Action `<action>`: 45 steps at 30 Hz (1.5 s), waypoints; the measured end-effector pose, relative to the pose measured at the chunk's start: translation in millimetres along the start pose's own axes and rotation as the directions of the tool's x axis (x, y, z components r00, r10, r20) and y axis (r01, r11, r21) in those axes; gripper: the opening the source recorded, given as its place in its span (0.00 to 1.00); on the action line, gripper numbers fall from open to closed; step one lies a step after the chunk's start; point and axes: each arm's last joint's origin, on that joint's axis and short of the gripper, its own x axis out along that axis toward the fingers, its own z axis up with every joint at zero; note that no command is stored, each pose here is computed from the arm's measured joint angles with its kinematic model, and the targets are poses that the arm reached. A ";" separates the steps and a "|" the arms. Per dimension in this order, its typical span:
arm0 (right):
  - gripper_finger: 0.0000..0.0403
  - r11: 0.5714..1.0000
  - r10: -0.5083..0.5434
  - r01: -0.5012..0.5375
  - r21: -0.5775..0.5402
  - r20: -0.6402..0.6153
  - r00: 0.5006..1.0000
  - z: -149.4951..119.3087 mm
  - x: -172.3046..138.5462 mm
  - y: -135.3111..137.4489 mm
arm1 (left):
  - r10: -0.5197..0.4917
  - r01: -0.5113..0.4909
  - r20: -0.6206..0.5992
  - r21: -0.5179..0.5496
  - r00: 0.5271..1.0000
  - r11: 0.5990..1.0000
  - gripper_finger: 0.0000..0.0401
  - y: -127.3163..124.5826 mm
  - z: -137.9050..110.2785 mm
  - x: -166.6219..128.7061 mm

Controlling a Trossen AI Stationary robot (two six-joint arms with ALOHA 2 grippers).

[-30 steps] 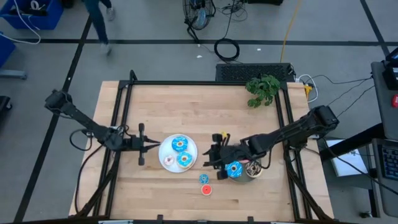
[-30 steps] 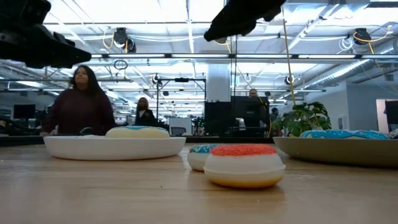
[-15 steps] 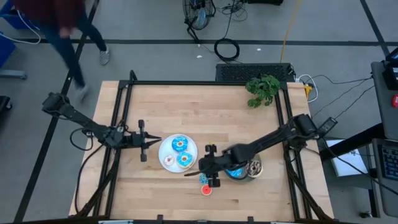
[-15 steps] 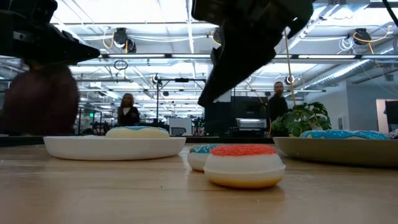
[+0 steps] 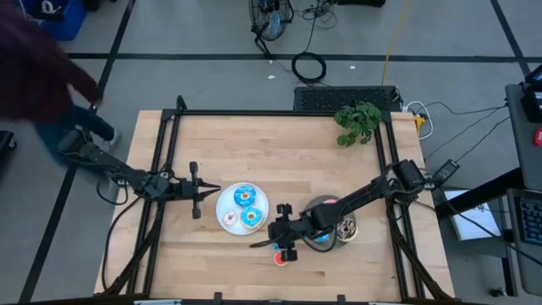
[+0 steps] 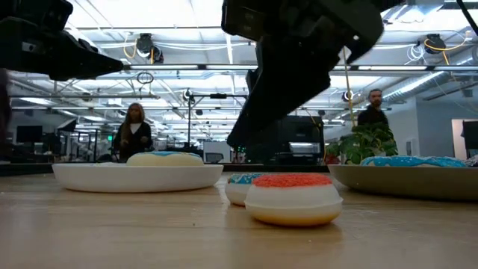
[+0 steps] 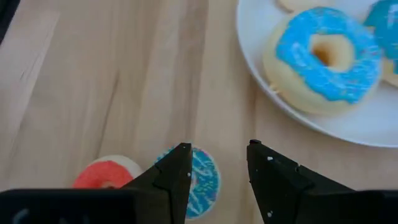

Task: Pick & Place donuts
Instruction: Put the small blue donut on the white plate

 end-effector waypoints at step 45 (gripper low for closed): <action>0.34 0.998 0.060 -0.059 0.017 -0.051 0.997 -35.6 38.0 -2.2 | -0.009 0.009 -0.004 -0.028 1.000 1.000 0.08 0.5 -0.6 0.6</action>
